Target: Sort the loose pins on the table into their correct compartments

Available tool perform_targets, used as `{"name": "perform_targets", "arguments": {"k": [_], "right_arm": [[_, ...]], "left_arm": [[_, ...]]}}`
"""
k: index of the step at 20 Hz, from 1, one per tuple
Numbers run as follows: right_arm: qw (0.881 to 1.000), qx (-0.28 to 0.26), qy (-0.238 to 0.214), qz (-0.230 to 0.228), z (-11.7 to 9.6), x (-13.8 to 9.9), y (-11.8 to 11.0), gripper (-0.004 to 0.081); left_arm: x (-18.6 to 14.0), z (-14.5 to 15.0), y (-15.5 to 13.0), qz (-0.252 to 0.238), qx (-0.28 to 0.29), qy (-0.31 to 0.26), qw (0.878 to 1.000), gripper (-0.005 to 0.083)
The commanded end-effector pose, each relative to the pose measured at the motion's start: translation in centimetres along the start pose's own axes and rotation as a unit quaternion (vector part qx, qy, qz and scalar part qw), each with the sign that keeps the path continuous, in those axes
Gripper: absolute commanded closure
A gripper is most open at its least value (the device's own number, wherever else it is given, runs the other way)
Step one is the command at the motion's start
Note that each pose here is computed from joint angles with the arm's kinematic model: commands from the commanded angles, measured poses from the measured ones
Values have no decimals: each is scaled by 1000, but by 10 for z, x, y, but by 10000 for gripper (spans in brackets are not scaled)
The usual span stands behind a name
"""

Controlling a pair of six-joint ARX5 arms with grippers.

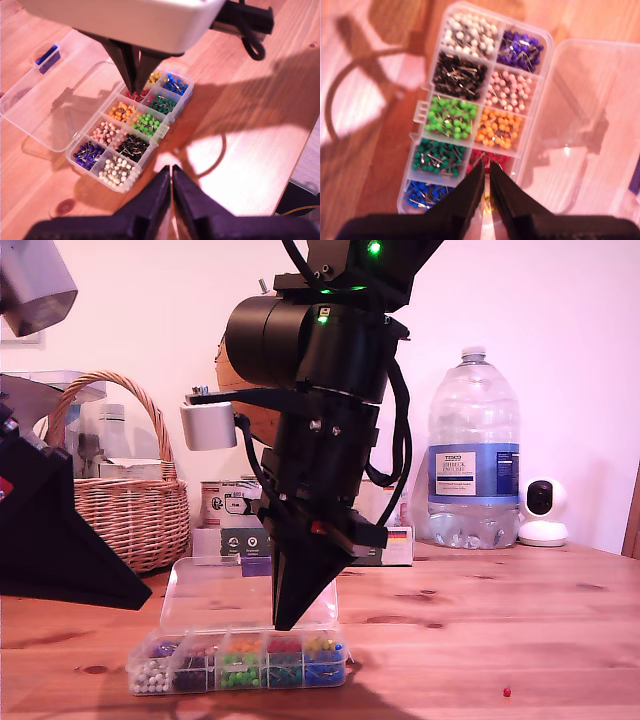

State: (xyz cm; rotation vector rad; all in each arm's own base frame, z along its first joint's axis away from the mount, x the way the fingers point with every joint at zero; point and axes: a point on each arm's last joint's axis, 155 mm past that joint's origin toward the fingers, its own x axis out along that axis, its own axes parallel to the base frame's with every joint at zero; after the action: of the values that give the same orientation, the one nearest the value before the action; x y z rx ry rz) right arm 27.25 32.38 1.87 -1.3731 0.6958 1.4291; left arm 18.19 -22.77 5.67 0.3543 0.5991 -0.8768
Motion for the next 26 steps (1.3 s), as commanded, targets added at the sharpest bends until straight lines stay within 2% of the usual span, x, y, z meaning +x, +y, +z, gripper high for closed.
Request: {"name": "perform_targets", "arguments": {"k": [1,4,9,13,14,16,21,26], "right_arm": [[1000,-4,2,8,2,8,4,780],[1000,-4,2,4,3,8,2,758],[1000,-5,2,3,3,8,1,643],[1000,-4,2,4,3,8,2,649],[1000,-4,2,3,3,7,2,674],[1000,-3,1,1,4,5,1,780],[1000,-3,-3,-6,7,-8,-5,783],[1000,1,1,0,6,-29,0,783]], "left_arm": [[2,-11,0,0,-2,11,1000,797],[2,-11,0,0,-2,11,1000,797],[2,-11,0,0,-2,11,1000,797],[2,-11,0,0,-2,11,1000,797],[2,-11,0,0,-2,11,1000,797],[2,-11,0,0,-2,11,1000,797],[2,-11,0,1,-2,12,1000,797],[2,-11,0,1,-2,11,1000,797]]}}
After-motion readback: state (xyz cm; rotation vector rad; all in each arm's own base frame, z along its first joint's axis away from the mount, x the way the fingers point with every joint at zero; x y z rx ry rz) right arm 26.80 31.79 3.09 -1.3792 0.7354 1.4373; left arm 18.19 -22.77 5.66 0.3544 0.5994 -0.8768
